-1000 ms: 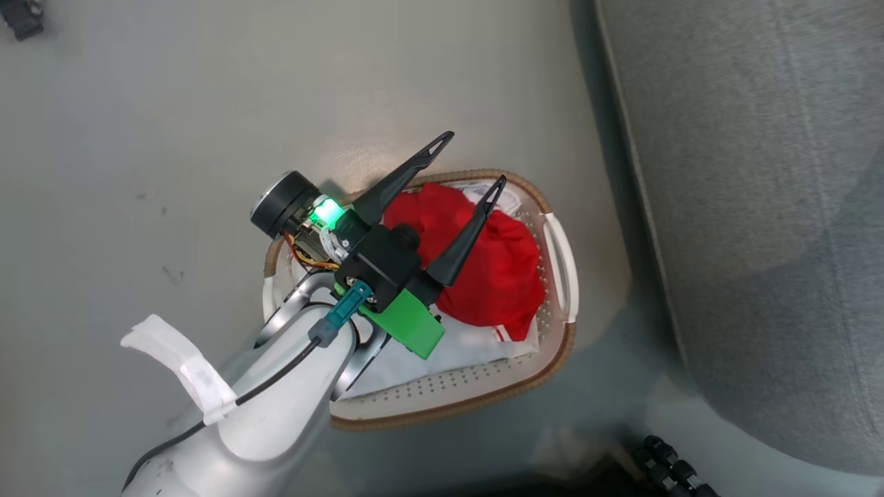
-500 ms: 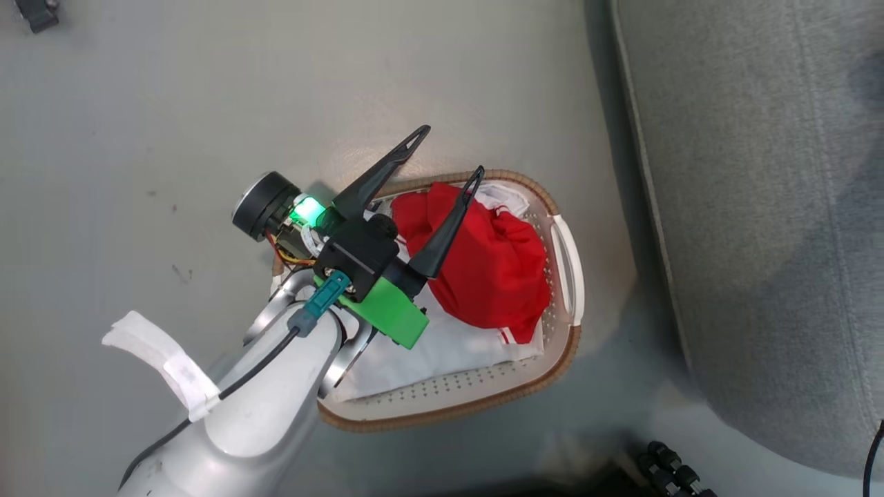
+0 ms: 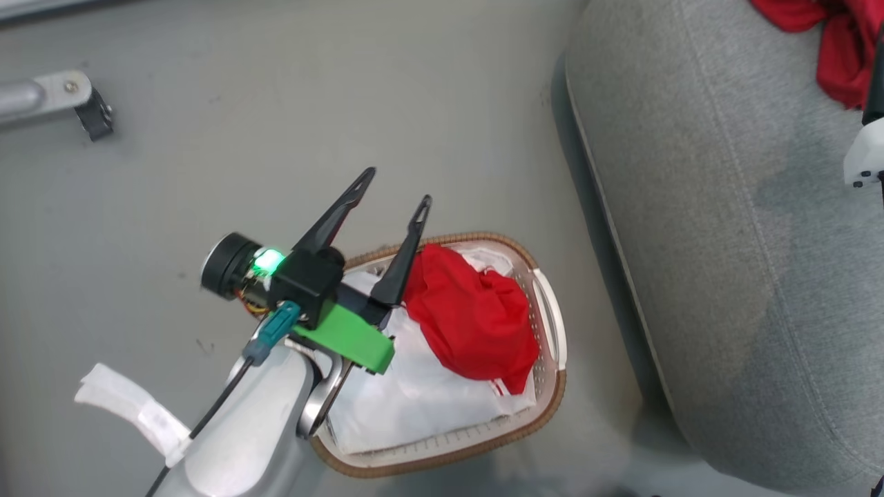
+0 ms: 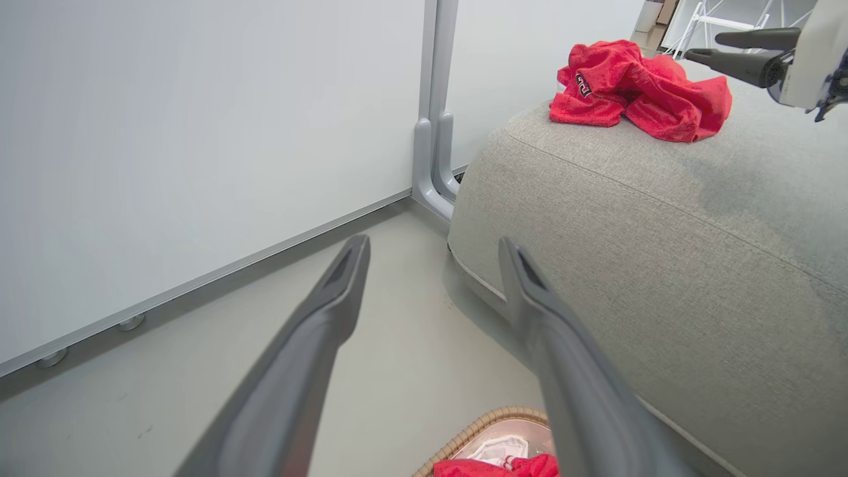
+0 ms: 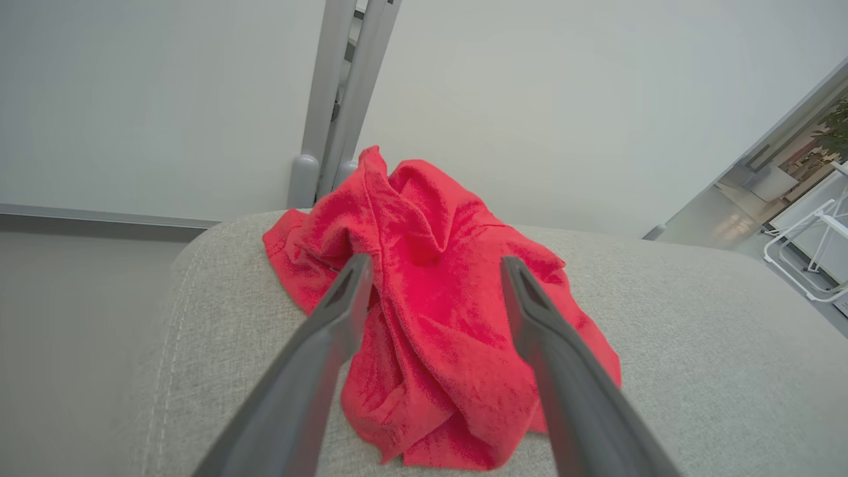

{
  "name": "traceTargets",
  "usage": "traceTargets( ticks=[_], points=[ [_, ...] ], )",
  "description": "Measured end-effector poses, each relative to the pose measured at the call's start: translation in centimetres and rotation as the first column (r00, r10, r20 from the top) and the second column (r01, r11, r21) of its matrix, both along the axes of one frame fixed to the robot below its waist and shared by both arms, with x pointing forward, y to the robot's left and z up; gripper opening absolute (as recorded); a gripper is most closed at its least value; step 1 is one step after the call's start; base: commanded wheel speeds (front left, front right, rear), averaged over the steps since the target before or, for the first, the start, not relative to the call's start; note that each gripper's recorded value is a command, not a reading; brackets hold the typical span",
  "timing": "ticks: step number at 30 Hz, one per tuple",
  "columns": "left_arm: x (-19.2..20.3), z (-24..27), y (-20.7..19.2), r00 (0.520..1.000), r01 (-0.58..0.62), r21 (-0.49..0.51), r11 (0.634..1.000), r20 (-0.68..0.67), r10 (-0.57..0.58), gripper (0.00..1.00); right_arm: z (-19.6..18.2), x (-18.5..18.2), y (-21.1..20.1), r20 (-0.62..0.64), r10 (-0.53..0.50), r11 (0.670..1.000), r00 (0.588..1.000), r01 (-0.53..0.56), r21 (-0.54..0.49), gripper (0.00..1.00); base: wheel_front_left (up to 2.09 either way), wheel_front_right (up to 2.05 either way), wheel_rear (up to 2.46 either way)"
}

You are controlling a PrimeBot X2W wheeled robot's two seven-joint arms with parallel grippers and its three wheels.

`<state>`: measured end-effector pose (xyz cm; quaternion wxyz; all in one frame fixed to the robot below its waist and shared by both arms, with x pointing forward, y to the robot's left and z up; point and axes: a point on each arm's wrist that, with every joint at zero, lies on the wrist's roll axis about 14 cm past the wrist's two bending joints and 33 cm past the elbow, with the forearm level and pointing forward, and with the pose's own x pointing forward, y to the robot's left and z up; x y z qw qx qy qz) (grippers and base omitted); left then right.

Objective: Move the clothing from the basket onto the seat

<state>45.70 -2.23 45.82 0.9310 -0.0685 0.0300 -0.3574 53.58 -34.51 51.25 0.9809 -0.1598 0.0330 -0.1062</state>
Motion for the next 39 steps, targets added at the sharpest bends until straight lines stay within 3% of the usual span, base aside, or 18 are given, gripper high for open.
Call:
traceTargets(
  ticks=[4,10,14,22,29,39],
  points=[
    [-0.4,1.9,2.2,0.995,-0.095,-0.012,0.995,0.018,0.095,1.0,3.9,-0.4,1.6,0.095,0.045,0.999,0.994,-0.047,0.014,1.0,0.0,0.0,0.0],
    [-2.0,3.9,6.2,0.97,-0.24,-0.029,0.97,0.031,0.241,1.0,6.8,-2.4,5.1,0.19,0.11,0.989,0.976,-0.127,0.077,1.0,0.0,0.0,0.0],
    [-3.3,4.7,10.0,0.93,-0.366,-0.033,0.93,0.034,0.367,1.0,6.2,-4.8,7.9,0.211,0.146,0.973,0.967,-0.179,0.146,1.0,0.0,0.0,0.0],
    [-7.3,4.2,17.6,0.814,-0.581,-0.014,0.814,0.007,0.581,1.0,5.4,-8.5,13.9,0.265,0.201,0.915,0.943,-0.277,0.294,1.0,0.0,0.0,0.0],
    [-10.8,2.7,19.8,0.762,-0.646,0.006,0.763,-0.042,0.646,1.0,3.5,-12.3,15.8,0.24,0.225,0.897,0.944,-0.297,0.328,1.0,0.0,0.0,0.0],
    [-12.4,2.2,20.1,0.75,-0.659,-0.001,0.752,-0.064,0.658,1.0,2.7,-14.9,19.0,0.24,0.297,0.841,0.924,-0.372,0.392,1.0,0.0,0.0,0.0]
  ],
)
